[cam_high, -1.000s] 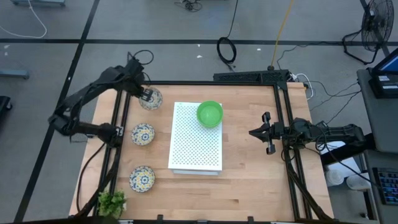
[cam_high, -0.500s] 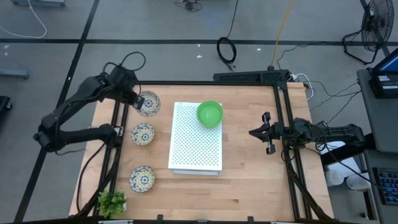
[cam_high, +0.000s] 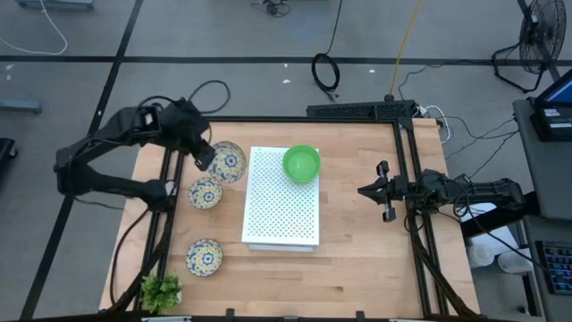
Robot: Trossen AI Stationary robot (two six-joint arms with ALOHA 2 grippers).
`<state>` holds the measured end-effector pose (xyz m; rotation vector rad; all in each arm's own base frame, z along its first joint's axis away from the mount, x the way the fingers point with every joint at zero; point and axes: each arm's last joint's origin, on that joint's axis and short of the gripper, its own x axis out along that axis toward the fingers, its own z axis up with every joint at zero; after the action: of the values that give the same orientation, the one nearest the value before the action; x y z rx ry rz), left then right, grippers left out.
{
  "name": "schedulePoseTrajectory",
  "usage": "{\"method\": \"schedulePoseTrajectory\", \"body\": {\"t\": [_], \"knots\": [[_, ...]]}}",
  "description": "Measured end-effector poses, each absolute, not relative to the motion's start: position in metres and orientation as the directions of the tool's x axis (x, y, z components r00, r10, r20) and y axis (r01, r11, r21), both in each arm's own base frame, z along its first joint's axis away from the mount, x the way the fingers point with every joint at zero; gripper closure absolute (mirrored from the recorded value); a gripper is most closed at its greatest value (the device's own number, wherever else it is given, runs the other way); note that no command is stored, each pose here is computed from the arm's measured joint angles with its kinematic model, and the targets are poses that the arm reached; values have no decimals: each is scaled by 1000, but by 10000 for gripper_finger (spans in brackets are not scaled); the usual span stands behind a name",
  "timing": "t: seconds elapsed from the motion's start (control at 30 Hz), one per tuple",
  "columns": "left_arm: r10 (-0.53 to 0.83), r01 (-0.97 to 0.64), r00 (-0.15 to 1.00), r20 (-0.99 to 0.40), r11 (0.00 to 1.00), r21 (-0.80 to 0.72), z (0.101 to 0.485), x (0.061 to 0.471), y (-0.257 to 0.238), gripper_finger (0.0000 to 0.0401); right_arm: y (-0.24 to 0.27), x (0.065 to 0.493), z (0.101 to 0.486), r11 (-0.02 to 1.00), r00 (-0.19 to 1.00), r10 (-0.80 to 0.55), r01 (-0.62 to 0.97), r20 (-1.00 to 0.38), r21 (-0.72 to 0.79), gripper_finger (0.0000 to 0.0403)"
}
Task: Pick & Place Mini bowls
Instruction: Put the top yellow patterned bowl on the shelf
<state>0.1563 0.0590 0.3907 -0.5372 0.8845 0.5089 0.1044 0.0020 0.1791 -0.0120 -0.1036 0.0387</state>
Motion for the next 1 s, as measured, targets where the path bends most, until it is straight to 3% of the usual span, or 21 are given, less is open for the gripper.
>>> {"method": "schedulePoseTrajectory", "body": {"t": [0.27,0.53,0.73,1.0], "knots": [[65,-430,477,-877,887,-168,383,217,30,396,2,104,179,999,994,39,-38,104,-14,390],[-4,-283,445,-895,948,-146,379,263,-3,395,2,104,179,999,994,39,-38,104,-14,390],[-33,-191,365,-930,976,-109,372,282,-17,396,2,104,179,999,994,40,-38,103,-14,392],[-186,-41,321,-929,977,-210,362,293,-23,395,2,104,179,999,994,39,-38,103,-14,388]]}}
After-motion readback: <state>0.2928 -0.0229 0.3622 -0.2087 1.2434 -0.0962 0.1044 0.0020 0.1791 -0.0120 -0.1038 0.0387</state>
